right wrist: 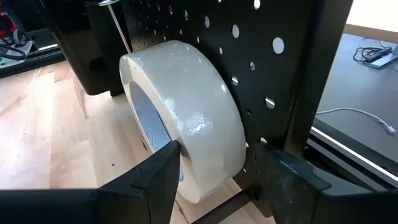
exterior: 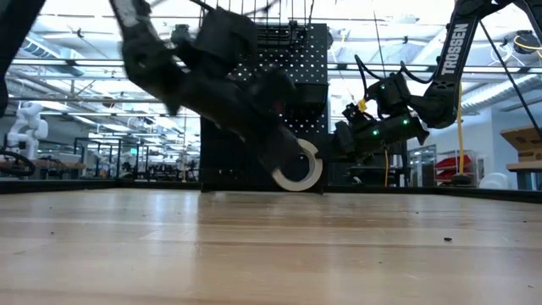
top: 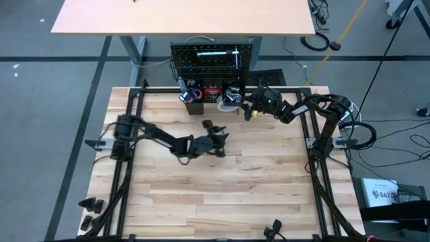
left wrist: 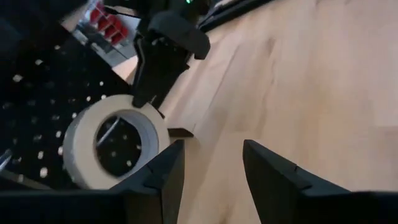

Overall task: Hang tools onto peg board
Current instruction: Hang the white masking tape on the peg board

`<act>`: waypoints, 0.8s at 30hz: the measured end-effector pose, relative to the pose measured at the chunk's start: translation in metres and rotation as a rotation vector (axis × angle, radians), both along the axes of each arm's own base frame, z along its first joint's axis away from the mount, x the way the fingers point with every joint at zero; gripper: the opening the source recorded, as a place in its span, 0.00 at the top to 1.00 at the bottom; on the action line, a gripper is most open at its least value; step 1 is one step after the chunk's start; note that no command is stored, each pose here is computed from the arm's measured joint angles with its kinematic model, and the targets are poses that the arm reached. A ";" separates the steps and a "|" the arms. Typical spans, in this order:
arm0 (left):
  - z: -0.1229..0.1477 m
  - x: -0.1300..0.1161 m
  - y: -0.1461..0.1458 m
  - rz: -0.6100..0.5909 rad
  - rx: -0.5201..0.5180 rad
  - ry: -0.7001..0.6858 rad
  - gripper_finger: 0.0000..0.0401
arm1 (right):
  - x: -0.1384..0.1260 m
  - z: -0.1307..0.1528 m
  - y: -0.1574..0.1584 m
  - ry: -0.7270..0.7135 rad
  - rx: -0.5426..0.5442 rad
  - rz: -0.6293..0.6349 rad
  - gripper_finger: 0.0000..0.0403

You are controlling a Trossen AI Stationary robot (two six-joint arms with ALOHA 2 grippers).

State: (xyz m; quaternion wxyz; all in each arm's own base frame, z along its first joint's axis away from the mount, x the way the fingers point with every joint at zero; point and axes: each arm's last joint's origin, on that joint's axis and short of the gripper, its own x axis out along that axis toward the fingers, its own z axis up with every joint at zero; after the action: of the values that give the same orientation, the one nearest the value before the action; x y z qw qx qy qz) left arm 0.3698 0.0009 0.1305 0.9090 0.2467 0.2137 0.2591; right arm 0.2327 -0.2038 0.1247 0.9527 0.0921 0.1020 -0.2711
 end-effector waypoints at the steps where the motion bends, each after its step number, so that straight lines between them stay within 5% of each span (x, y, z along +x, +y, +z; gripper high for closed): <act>1: -0.004 0.007 0.004 0.005 0.027 0.019 0.60 | 0.000 0.000 0.000 0.000 0.000 0.000 0.50; 8: -0.009 0.035 0.031 0.180 0.170 0.068 0.60 | 0.001 0.000 0.001 0.002 -0.003 -0.001 0.50; 24: 0.004 0.042 0.086 0.182 0.077 -0.009 0.60 | 0.001 0.000 0.001 0.009 -0.010 0.001 0.50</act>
State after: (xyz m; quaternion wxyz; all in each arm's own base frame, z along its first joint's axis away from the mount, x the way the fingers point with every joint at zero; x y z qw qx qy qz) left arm 0.4123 0.0868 0.1345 0.8726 0.2597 0.2209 0.3497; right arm 0.2339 -0.2026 0.1246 0.9528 0.0863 0.1048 -0.2716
